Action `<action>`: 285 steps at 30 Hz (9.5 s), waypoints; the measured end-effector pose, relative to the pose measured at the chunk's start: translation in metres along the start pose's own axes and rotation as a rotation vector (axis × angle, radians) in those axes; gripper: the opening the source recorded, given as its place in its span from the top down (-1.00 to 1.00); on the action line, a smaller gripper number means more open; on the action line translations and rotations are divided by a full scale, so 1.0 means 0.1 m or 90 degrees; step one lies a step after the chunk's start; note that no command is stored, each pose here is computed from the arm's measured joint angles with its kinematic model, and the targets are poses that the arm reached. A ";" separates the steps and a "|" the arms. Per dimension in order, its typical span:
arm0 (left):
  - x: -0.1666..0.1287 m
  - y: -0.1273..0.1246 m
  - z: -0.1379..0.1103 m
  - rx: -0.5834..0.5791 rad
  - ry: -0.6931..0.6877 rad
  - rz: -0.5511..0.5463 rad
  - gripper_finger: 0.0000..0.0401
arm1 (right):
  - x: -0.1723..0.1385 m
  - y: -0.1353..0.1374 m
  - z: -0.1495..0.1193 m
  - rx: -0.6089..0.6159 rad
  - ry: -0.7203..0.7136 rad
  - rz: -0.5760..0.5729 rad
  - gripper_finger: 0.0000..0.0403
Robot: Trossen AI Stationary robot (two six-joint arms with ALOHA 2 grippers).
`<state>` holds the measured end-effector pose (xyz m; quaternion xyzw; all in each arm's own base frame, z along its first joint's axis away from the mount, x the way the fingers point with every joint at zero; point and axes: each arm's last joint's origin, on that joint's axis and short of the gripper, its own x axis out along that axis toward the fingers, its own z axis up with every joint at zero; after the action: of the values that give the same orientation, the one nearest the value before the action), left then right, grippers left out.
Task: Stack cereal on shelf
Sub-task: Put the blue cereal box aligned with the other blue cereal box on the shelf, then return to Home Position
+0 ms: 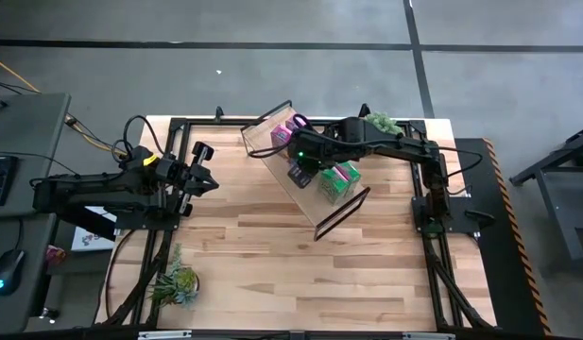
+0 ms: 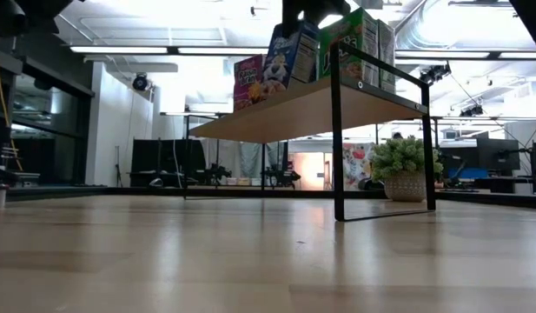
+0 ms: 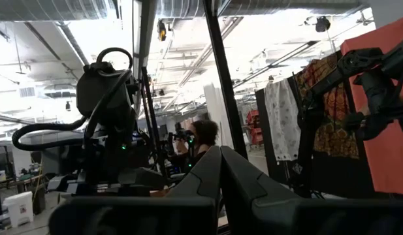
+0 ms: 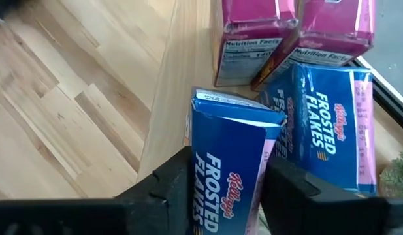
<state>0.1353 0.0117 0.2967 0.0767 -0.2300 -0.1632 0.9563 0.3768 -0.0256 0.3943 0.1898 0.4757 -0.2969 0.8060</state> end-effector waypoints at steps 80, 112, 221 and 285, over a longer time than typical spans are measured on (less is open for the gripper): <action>-0.04 -0.36 -0.56 -0.096 0.342 0.083 1.00 | -0.54 -0.52 -2.86 -0.121 -0.391 0.340 1.00; -0.76 -0.63 -0.91 -0.076 0.258 0.037 1.00 | -0.08 -0.62 -3.10 -0.135 -0.379 0.316 1.00; -0.76 -0.62 -0.90 -0.071 0.247 0.044 1.00 | 0.86 -1.67 -3.08 -0.259 -0.661 0.419 1.00; -0.76 -0.62 -0.91 -0.073 0.254 0.043 1.00 | 0.86 -1.66 -3.08 -0.260 -0.661 0.420 1.00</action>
<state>0.0961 -0.0131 0.1710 0.0455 -0.0290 -0.1257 0.9906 0.0975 0.0050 0.1681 0.0006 -0.0121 0.0097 0.9999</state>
